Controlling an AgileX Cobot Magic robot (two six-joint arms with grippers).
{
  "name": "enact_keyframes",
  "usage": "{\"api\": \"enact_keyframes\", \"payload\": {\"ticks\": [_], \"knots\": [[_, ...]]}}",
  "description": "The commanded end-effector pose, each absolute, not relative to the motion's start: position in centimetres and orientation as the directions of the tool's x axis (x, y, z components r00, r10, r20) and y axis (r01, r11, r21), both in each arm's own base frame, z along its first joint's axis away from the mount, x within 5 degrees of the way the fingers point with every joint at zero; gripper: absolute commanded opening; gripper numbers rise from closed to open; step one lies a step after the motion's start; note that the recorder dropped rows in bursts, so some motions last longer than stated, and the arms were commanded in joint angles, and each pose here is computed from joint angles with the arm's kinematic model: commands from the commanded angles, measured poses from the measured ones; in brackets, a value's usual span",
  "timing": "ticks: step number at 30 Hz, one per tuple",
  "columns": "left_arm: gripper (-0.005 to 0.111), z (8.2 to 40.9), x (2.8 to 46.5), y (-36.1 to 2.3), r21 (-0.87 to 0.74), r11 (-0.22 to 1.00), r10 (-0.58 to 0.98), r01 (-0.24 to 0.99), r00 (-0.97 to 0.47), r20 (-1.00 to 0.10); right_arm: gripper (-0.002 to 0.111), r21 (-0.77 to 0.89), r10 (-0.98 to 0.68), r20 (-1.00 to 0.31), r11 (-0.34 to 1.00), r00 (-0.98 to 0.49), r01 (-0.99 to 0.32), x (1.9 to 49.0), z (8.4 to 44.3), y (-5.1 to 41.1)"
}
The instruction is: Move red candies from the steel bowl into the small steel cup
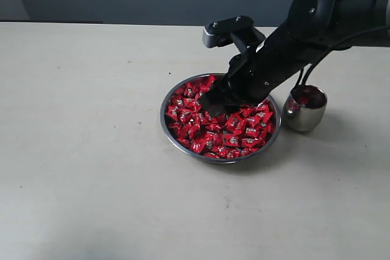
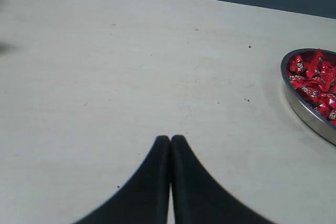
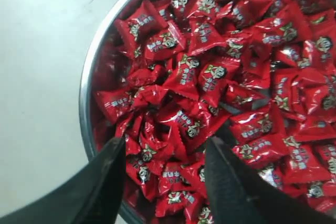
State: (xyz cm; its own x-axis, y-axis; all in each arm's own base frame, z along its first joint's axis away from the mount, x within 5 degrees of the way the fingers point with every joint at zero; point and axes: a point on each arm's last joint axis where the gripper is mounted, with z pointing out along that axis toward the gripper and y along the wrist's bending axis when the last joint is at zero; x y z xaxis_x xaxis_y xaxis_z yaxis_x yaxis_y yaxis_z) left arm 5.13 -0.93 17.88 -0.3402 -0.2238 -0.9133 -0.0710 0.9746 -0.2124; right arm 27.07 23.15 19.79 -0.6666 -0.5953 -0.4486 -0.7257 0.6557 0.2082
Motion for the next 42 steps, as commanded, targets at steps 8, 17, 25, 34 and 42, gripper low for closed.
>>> {"api": "enact_keyframes", "payload": {"ticks": [8,17,25,34,42], "knots": [[0.000,17.9,5.1,-0.9,-0.214,0.974,-0.226,-0.074,-0.332,-0.916,0.046,0.290,-0.604,-0.371,0.646,-0.705,-0.706,28.8,17.1,27.0],[0.000,17.9,5.1,-0.9,-0.214,0.974,-0.226,-0.074,-0.332,-0.916,0.046,0.321,-0.573,-0.350,0.670,-0.741,-0.670,31.8,15.4,29.7],[0.000,17.9,5.1,-0.9,-0.214,0.974,-0.226,-0.074,-0.332,-0.916,0.046,0.348,-0.560,-0.330,0.676,-0.760,-0.649,33.0,14.8,31.1],[0.000,17.9,5.1,-0.9,-0.214,0.974,-0.226,-0.074,-0.332,-0.916,0.045,0.395,-0.531,-0.289,0.692,-0.797,-0.604,33.1,12.8,31.7],[0.000,17.9,5.1,-0.9,-0.214,0.974,-0.226,-0.074,-0.332,-0.916,0.000,0.395,-0.508,-0.313,0.699,-0.803,-0.596,33.3,13.1,31.7]]}}
